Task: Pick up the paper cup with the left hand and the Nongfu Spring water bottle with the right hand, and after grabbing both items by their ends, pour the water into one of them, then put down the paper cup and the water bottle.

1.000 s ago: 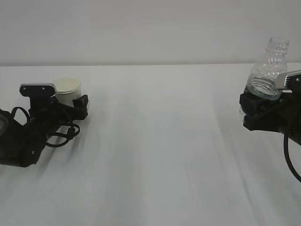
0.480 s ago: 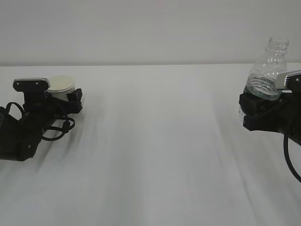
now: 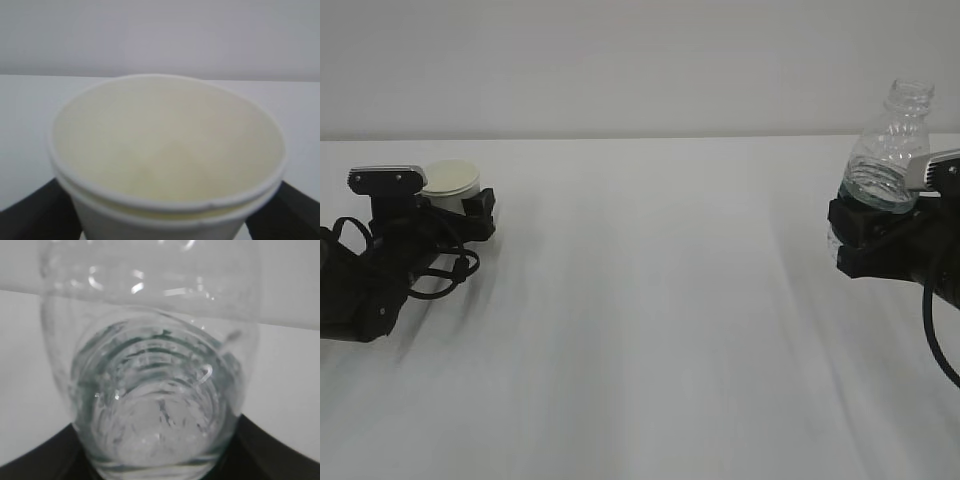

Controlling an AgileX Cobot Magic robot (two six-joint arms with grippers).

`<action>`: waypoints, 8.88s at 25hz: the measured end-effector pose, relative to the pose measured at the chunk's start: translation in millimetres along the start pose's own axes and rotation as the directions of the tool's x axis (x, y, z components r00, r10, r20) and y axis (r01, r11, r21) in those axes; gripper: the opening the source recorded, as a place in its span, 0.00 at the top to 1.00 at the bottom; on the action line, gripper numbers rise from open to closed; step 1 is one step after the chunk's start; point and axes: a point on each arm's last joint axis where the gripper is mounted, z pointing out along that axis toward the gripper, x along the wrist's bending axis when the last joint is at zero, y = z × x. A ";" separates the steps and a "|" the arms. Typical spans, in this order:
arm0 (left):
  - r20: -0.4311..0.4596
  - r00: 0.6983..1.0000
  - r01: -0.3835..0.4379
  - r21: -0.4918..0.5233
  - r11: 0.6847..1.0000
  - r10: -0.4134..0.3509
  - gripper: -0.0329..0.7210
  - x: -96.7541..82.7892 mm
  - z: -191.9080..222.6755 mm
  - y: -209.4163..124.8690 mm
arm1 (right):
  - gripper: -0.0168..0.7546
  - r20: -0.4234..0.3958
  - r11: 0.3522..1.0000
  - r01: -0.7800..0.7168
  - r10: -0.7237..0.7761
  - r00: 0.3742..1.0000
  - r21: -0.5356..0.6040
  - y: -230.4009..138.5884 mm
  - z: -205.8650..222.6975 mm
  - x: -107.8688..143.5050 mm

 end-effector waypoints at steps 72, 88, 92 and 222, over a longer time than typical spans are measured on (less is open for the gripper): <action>0.882 0.470 -0.209 0.083 0.974 0.025 0.35 -138.2 -84.5 28.4 | 0.43 -0.067 0.995 0.089 -0.086 0.994 0.049 -1.1 -3.4 5.7; 0.911 0.413 -0.178 0.072 0.981 0.009 0.36 -172.5 -86.2 33.3 | 0.43 -0.040 0.987 0.120 -0.117 0.992 0.105 17.7 -24.9 2.8; 0.917 0.398 -0.186 0.113 0.976 -0.030 0.36 -175.9 -83.8 21.0 | 0.43 -0.031 0.983 0.125 -0.122 0.992 0.134 21.4 -28.5 1.5; 0.997 0.066 -0.323 -0.021 0.946 0.045 0.36 -244.4 -98.9 22.9 | 0.43 -0.118 0.218 0.976 -0.968 0.220 0.032 25.6 -30.9 -0.2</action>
